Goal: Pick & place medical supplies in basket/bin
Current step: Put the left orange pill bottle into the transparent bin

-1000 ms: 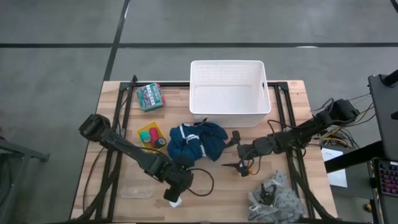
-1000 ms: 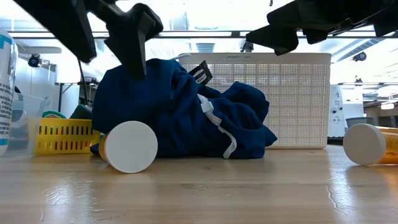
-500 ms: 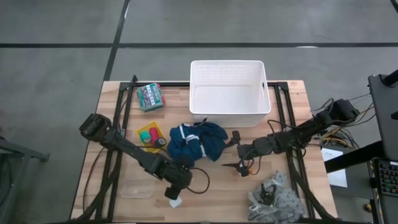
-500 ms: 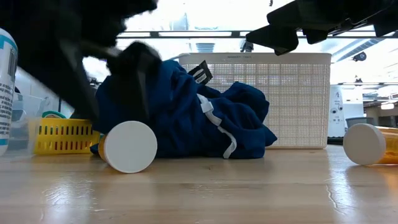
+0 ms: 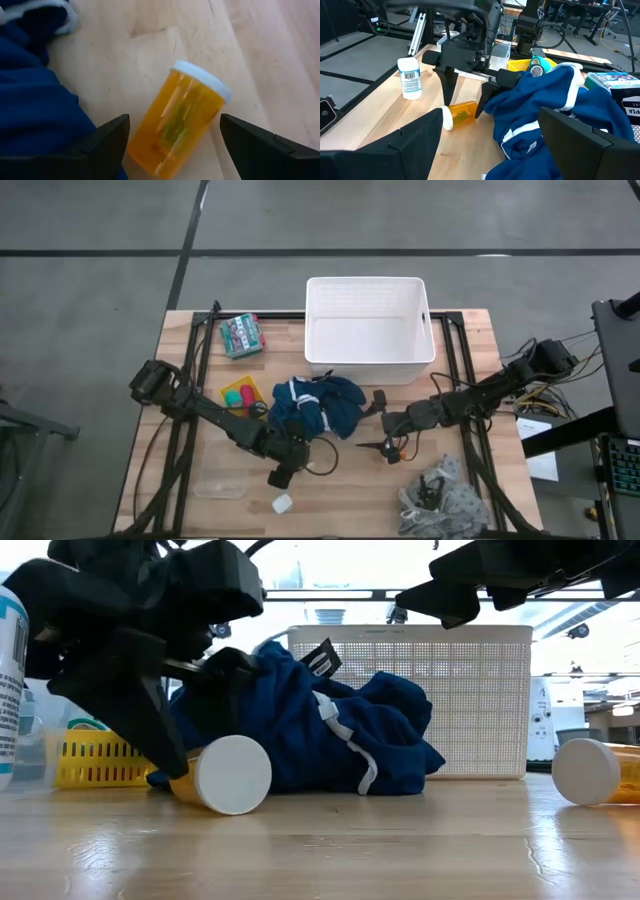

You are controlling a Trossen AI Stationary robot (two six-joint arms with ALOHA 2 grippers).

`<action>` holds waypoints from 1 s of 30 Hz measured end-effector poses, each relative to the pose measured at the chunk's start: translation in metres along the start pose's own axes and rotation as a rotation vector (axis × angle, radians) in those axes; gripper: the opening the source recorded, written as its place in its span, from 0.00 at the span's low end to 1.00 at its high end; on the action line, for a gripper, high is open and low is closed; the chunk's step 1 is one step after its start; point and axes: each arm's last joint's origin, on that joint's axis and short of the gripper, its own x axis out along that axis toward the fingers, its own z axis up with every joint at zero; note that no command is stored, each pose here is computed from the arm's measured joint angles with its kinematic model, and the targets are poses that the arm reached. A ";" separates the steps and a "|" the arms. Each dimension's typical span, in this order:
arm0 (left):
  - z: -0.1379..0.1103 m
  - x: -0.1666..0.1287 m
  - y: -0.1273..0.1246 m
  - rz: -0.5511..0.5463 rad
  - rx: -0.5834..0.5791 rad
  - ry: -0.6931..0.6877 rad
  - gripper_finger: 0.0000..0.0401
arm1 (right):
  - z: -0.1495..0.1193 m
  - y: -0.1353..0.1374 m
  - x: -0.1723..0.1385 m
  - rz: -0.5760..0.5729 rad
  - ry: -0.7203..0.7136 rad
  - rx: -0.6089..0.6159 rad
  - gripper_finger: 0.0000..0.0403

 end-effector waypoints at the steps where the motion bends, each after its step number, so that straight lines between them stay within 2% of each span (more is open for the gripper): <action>1: 0.000 0.000 0.000 -0.001 -0.001 -0.005 0.78 | 0.000 0.000 0.000 0.000 0.000 0.000 0.81; 11: 0.000 0.001 0.000 -0.012 -0.002 -0.008 0.77 | 0.000 0.000 0.000 0.000 0.000 -0.001 0.81; 17: 0.000 0.001 0.000 -0.012 -0.002 -0.009 0.73 | 0.000 0.000 0.000 0.000 0.000 -0.001 0.81; 22: 0.000 0.001 0.000 -0.013 -0.002 -0.012 0.66 | 0.000 0.000 0.000 0.000 0.000 0.000 0.81; 30: 0.001 0.001 0.000 -0.013 -0.003 -0.017 0.48 | 0.000 0.000 0.000 0.000 0.000 -0.001 0.81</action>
